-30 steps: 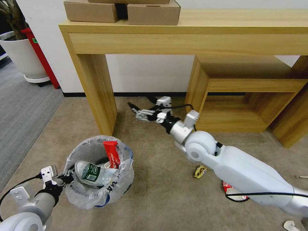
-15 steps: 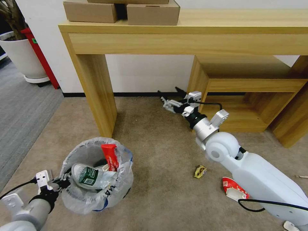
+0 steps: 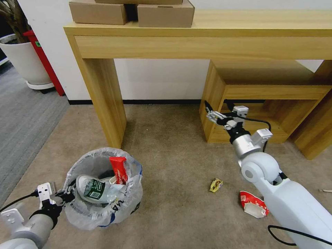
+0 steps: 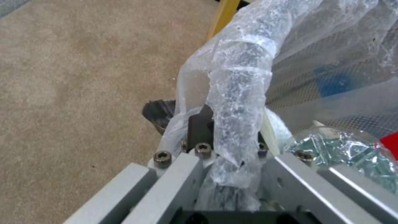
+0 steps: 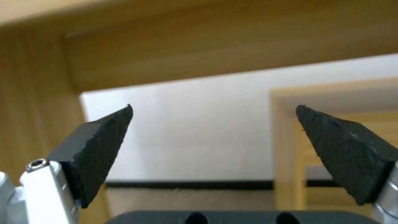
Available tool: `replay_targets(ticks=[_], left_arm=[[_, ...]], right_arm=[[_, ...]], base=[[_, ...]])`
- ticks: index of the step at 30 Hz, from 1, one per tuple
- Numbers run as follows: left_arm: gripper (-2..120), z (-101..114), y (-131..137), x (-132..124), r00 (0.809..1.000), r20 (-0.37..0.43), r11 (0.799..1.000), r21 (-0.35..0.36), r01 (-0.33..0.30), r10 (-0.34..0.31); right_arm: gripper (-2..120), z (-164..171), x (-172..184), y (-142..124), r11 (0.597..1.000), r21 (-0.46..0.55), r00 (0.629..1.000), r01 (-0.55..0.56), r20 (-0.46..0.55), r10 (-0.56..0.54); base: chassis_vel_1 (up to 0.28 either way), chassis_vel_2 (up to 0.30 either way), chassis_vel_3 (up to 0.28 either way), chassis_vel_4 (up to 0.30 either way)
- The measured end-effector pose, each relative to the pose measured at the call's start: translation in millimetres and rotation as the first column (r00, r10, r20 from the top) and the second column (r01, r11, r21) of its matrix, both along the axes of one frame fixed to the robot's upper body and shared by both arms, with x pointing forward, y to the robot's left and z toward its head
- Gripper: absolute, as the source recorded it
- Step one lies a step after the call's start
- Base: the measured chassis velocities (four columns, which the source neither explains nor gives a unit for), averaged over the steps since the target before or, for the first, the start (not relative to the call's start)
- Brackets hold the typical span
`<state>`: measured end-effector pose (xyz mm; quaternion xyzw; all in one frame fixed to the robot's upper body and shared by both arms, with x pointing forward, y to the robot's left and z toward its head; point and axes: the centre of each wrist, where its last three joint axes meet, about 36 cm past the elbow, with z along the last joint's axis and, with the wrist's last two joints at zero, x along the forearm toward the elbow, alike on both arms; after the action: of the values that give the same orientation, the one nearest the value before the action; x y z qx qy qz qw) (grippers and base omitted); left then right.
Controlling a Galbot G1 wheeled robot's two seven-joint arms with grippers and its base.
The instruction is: Pick up the trash bin and place the garbage on the floor into it.
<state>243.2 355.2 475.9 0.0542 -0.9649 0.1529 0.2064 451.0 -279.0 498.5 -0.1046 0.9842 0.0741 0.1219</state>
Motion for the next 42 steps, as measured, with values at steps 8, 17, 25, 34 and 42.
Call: replay_targets(ticks=[8, 17, 25, 34, 42], left_arm=[[1, 1.8, 3.0, 3.8, 1.0, 0.007, 1.0, 0.007, 0.009, -0.009], [1, -2.5, 2.0, 7.5, 1.0, 0.001, 1.0, 0.002, 0.019, -0.019], [1, -4.5, 3.3, 8.3, 1.0, -0.007, 1.0, 0.01, 0.027, -0.027], [1, -6.4, 3.1, 9.0, 1.0, -0.011, 1.0, 0.01, 0.028, -0.028], [1, -9.0, 3.4, 9.3, 1.0, -0.016, 1.0, 0.007, 0.026, -0.025]], right_arm=[[100, -3.2, -26.9, -25.4, 0.986, 0.022, 0.983, 0.163, 0.081, -0.165], [100, -28.7, -58.2, -23.8, 0.977, 0.025, 0.974, 0.21, 0.078, -0.211], [100, -39.2, -67.0, -17.0, 0.976, 0.024, 0.975, 0.214, 0.058, -0.215], [100, -46.4, -71.5, -14.5, 0.976, 0.016, 0.975, 0.216, 0.044, -0.217], [100, -55.9, -72.5, -12.0, 0.975, 0.017, 0.975, 0.22, 0.03, -0.221]], base=[[0.0, 0.0, 0.0, 0.0], [0.0, 0.0, 0.0, 0.0], [0.0, 0.0, 0.0, 0.0], [0.0, 0.0, 0.0, 0.0], [-0.058, -0.051, -0.055, -0.054]])
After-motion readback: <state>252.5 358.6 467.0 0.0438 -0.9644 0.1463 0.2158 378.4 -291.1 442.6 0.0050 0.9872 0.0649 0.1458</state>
